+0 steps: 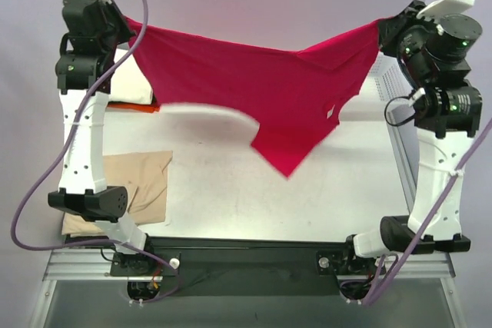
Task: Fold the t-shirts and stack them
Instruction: Flatten out the tshirt
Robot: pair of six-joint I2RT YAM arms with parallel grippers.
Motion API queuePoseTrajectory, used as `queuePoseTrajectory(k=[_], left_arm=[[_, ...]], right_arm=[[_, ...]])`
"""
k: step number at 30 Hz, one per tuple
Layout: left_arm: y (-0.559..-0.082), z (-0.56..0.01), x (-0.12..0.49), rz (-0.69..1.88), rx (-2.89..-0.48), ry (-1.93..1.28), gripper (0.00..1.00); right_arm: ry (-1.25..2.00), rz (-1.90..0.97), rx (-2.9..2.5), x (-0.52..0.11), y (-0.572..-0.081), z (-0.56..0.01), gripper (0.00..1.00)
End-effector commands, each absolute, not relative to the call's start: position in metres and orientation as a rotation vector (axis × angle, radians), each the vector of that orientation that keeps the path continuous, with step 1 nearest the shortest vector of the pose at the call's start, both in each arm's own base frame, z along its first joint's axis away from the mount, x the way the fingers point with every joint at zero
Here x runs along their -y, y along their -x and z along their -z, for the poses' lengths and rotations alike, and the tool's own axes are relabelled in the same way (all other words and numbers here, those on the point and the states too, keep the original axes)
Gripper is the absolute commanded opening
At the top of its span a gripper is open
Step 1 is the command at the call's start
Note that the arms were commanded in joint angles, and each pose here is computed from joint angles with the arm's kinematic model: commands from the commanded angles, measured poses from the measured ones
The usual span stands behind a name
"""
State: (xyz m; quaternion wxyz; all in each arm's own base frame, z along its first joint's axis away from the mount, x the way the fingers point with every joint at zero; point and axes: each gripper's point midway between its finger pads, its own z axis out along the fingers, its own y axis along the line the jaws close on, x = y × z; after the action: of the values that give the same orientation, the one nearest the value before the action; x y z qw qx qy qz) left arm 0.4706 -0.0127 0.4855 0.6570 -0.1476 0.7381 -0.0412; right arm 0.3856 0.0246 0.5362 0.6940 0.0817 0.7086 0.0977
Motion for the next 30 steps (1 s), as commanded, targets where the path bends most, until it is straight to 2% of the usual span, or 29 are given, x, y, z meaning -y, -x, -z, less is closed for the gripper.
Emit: queuePoseTrajectory(k=[1, 3, 6, 14, 20, 23, 26, 29, 30], left_arm=[[-0.427, -0.556, 0.002, 0.144, -1.492, 0.335, 0.0], [-0.421, -0.552, 0.0, 0.141, -1.501, 0.335, 0.0], [-0.395, -0.564, -0.002, 0.146, -1.467, 0.318, 0.0], [-0.312, -0.606, -0.013, 0.078, -1.354, 0.272, 0.0], [-0.29, -0.628, -0.022, 0.035, -1.291, 0.28, 0.0], [-0.296, -0.631, -0.019, 0.051, -1.279, 0.278, 0.0], [-0.313, -0.629, -0.017, 0.06, -1.291, 0.274, 0.0], [-0.343, -0.611, -0.016, 0.055, -1.343, 0.28, 0.0], [-0.355, -0.601, -0.018, 0.045, -1.363, 0.292, 0.0]], right_arm=[[-0.15, -0.202, -1.357, -0.017, -0.335, -0.607, 0.0], [-0.142, -0.199, -1.359, -0.017, -0.327, -0.604, 0.0], [-0.126, -0.187, -1.316, -0.015, -0.29, -0.612, 0.0], [-0.049, -0.186, -1.196, -0.019, -0.206, -0.631, 0.0], [-0.065, -0.157, -1.076, -0.011, -0.171, -0.661, 0.0], [-0.053, -0.162, -1.04, -0.013, -0.174, -0.672, 0.0], [-0.054, -0.166, -1.051, -0.014, -0.197, -0.675, 0.0], [-0.071, -0.166, -1.102, -0.014, -0.24, -0.666, 0.0], [-0.082, -0.164, -1.152, -0.014, -0.268, -0.653, 0.0]])
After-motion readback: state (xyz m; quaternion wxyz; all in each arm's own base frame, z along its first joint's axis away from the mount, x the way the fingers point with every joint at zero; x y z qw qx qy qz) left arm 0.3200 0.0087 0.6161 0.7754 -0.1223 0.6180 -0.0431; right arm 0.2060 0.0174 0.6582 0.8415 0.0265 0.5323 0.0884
